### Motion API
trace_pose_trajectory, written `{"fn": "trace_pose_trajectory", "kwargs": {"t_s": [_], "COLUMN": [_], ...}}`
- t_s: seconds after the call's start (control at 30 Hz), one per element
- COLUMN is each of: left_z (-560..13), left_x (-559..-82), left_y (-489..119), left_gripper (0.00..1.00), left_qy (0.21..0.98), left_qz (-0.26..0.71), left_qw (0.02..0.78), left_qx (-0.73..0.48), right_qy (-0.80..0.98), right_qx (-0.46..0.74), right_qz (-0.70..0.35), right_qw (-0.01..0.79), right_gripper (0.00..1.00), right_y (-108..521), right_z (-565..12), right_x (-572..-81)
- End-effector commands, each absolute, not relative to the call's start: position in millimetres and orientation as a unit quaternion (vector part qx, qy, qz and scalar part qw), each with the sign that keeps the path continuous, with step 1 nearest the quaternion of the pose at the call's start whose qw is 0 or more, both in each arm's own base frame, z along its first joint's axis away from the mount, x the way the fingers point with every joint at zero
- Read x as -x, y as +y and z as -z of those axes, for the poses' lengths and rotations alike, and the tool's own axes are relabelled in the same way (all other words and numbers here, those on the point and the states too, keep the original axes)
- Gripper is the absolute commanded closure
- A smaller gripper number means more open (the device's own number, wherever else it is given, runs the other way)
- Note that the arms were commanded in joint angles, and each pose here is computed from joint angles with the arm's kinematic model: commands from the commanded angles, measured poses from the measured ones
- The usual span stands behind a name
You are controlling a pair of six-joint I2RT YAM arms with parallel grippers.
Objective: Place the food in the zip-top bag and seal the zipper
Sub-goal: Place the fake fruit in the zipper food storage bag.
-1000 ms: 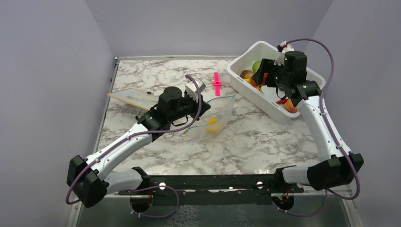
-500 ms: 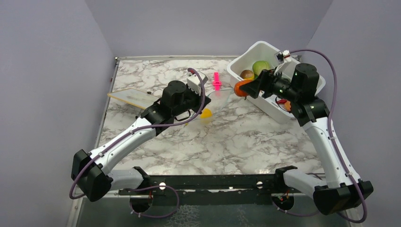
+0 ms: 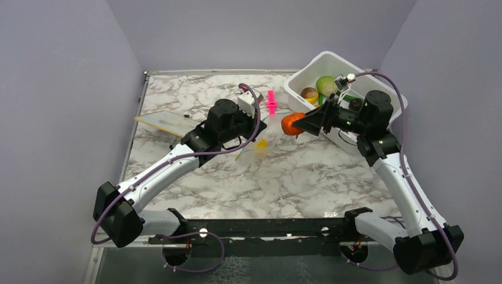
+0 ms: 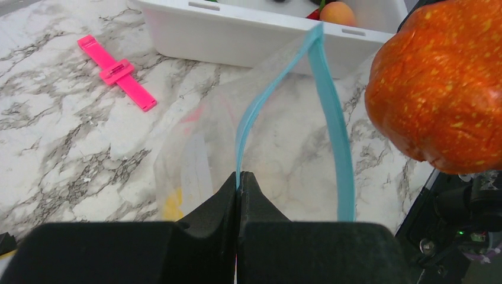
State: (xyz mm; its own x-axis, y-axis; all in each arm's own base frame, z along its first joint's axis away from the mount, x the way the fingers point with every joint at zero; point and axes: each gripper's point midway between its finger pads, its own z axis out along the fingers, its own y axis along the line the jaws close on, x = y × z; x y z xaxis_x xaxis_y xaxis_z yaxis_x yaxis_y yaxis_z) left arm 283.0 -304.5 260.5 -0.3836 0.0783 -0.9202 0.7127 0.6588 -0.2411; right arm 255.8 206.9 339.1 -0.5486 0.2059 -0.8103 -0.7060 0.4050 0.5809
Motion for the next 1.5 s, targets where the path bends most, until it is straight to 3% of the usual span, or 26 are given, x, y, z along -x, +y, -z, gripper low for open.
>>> {"fn": "trace_pose_trajectory", "kwargs": {"t_s": [0.0,0.6,1.0,1.47], "left_z": [-285,-285,-288,-287], "left_x": [-281,-268,-262,-257], "left_y": [-314,-325,-325,-327], "left_gripper": [1.0,1.0,1.0,1.0], "left_qy": [0.749,0.737,0.729,0.721], "left_qz": [0.351,0.394,0.407,0.418], "left_qw": [0.5,0.479,0.478,0.477], "left_qx": [-0.258,-0.267,-0.272,-0.277], "right_qy": [0.694,0.725,0.773,0.785], "right_qx": [0.198,0.173,0.136,0.1], "right_qz": [-0.542,-0.539,-0.479,-0.482], "right_qw": [0.43,0.392,0.393,0.376], "right_gripper": [0.6,0.59,0.59,0.44], "right_y": [216,240,235,240], "right_z": [-343,-311,-279,-281], "right_x": [-247,-261,-281,-293]}}
